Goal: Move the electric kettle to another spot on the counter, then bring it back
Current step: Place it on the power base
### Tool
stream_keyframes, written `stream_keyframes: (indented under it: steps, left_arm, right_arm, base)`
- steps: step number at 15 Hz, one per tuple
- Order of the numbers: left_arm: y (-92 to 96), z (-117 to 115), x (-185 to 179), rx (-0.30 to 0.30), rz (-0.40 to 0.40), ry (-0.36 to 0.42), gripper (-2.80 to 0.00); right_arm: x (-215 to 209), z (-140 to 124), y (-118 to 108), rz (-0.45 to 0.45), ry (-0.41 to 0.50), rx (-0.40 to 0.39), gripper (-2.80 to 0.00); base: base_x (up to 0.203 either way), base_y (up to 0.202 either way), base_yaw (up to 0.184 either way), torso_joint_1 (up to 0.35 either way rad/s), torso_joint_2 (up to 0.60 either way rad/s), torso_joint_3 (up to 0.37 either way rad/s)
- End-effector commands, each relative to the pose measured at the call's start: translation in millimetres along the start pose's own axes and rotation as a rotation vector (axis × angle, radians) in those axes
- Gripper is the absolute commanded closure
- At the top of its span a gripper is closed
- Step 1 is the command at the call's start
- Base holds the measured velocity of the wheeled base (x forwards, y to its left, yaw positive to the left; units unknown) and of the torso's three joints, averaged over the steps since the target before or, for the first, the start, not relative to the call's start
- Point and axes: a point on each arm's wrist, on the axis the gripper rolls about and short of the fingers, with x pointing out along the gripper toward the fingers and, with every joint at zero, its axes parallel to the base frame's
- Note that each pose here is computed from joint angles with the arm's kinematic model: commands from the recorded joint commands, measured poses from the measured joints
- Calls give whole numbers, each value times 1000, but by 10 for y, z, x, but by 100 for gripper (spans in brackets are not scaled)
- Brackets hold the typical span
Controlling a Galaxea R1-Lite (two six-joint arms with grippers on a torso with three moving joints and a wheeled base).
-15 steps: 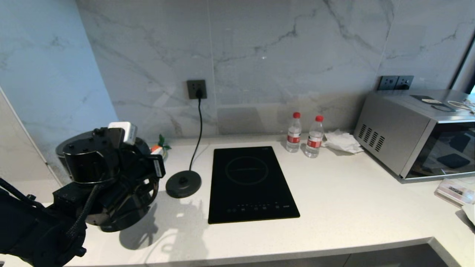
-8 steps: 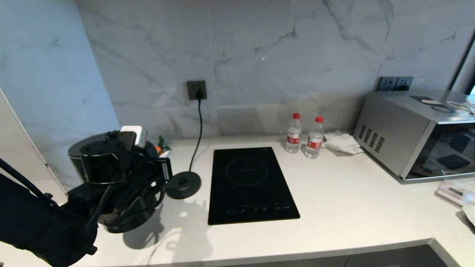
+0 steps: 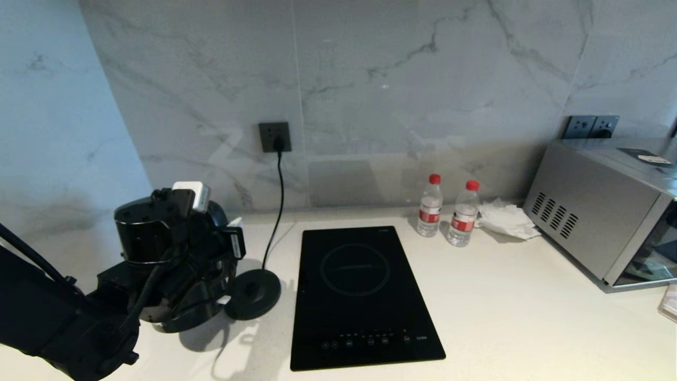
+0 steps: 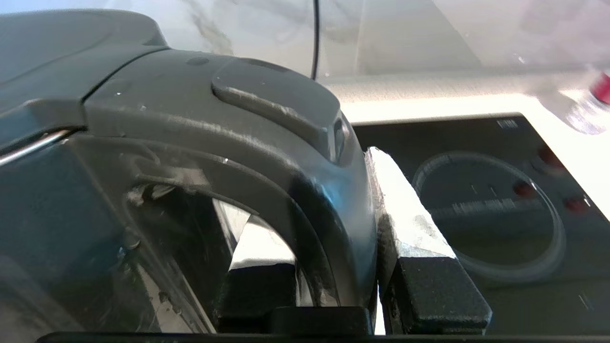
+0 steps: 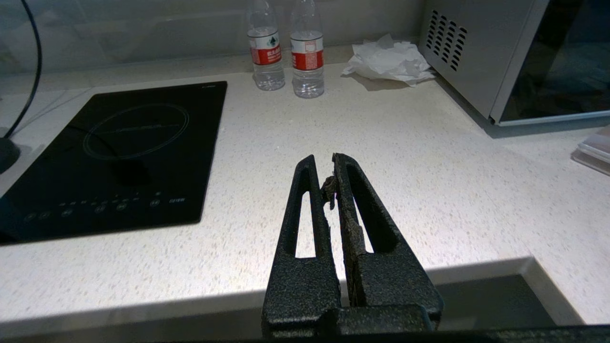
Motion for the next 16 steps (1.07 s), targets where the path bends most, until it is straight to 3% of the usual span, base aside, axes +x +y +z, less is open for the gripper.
stream_keyframes:
  steps: [1,4,7,11,14,16]
  left_arm:
    - [3,43,-28,-11,3,-20,0]
    - [3,65,-83,-27,4,-40,0]
    - [-52,-70,-23,-25,-8,-41,0]
    - [-362,-223,-27,-74,-37,-35,0]
    - [-579,-434,83,-76,6,5,0]
    - [-712,-456,138,-99,13,-20,0]
  right_arm:
    - [0,0,0,0,0,0,0]
    - [0,0,0,0,0,0,0]
    - [0,0,0,0,0,0,0]
    - [0,0,0,0,0,0,0]
    - [0,0,0,0,0,0,0]
    - [0,0,0,0,0,0,0]
  base:
    - [199,0,-1,4,5,2]
    - [91,0,0,5,5,2]
    - [0,0,0,0,0,0]
    - [0,0,0,0,0,0]
    - [0,0,0,0,0,0]
    - [0,0,0,0,0,0]
